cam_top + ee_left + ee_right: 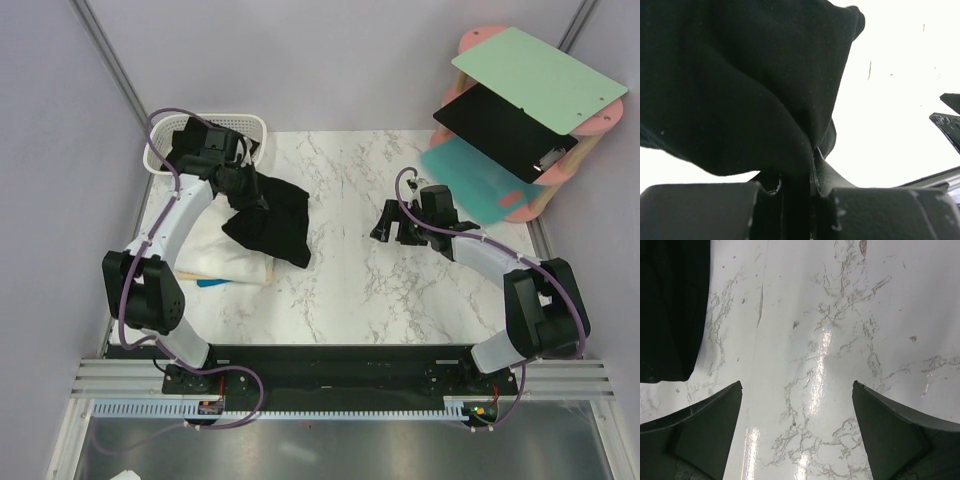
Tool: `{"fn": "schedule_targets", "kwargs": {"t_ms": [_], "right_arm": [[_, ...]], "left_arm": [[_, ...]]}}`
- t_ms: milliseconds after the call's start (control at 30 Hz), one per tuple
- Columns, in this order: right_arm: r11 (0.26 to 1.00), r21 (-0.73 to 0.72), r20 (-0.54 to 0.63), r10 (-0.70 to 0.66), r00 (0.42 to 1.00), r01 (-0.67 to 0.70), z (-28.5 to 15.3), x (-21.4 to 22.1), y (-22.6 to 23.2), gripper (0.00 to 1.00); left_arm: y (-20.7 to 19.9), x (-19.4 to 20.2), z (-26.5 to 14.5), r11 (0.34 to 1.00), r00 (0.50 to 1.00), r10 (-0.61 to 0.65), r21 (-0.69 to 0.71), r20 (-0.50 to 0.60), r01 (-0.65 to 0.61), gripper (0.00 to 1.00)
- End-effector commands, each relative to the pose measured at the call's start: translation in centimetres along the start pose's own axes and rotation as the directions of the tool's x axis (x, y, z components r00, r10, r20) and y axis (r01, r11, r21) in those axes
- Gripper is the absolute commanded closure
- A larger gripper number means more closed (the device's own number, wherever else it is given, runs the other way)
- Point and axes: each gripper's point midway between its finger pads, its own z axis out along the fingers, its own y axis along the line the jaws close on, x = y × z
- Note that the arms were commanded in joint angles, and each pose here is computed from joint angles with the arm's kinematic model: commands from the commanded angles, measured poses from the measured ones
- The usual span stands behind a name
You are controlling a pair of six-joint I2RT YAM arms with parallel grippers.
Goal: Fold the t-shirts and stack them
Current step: Put the neatly folded tshirt into the corner of the board with both arms
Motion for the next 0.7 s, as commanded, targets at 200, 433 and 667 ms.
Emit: {"fn": "schedule_targets", "kwargs": {"t_ms": [200,433,667], "right_arm": [[1.0,-0.023,0.001,0.016,1.0,-0.016,1.1,0.5,-0.2,0.02],[0.998,-0.047,-0.025,0.045,0.999,-0.047,2.0,1.6,-0.2,0.02],[0.996,-0.057,-0.049,0.06,0.997,-0.063,2.6,2.3,-0.3,0.02]], "left_arm": [[2.6,-0.3,-4.5,0.993,1.0,-0.004,0.121,-0.013,0.006,0.98],[7.8,-1.2,-7.6,0.994,0.996,-0.088,0.062,0.009,0.088,0.98],[12.1,0.0,-7.3,0.983,0.984,-0.177,-0.053,0.002,0.177,0.98]]}}
